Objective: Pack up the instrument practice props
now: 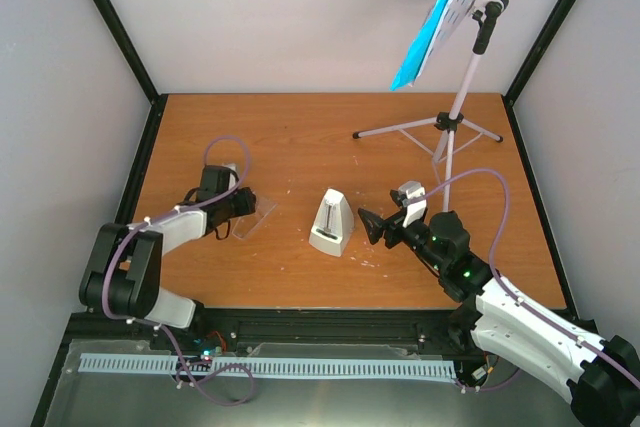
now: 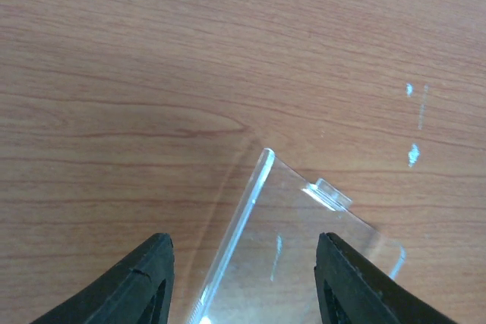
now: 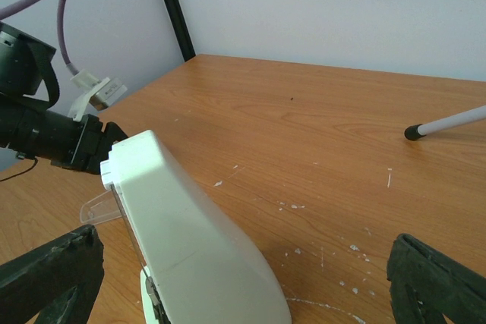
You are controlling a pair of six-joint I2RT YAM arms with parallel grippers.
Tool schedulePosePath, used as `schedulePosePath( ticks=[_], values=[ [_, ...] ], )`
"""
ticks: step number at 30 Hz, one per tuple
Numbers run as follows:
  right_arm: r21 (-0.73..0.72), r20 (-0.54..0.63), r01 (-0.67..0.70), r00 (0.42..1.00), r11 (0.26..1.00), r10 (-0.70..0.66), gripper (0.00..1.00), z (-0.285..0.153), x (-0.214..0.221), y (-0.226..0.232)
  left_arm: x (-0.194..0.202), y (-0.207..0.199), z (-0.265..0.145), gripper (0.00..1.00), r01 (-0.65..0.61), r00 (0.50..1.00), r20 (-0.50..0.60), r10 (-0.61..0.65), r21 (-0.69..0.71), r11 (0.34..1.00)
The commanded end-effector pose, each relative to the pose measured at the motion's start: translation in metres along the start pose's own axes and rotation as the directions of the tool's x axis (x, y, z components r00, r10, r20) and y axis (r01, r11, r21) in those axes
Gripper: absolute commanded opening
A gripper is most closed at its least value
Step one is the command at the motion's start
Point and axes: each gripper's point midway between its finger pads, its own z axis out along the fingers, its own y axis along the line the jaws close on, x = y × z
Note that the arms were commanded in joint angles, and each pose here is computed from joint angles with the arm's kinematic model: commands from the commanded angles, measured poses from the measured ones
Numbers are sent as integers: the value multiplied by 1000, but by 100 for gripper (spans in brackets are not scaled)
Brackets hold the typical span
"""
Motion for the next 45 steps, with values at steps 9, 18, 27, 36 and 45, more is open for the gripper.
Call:
schedulePosePath(
  ticks=[9, 18, 27, 36, 45],
  values=[
    [11, 13, 0, 1000, 1000, 0, 100, 1, -4, -3, -8, 8, 19, 36, -4, 999, -37, 2, -60, 998],
    [14, 8, 3, 1000, 1000, -4, 100, 0, -2, -3, -2, 12, 27, 20, -1, 998, -63, -3, -75, 997],
    [-75, 26, 40, 999, 996, -38, 100, 1, -17, 15, 0, -17, -5, 0, 75, 995, -74, -69, 70, 995],
    [-228, 164, 248, 963, 942, -214, 100, 3, -69, 75, 35, -96, -90, 0, 358, 908, -369, -200, 434, 827],
    [-249, 331, 566, 813, 786, -480, 97, 1, -65, 163, 58, -132, -155, 0, 678, 673, -683, -285, 414, 608]
  ],
)
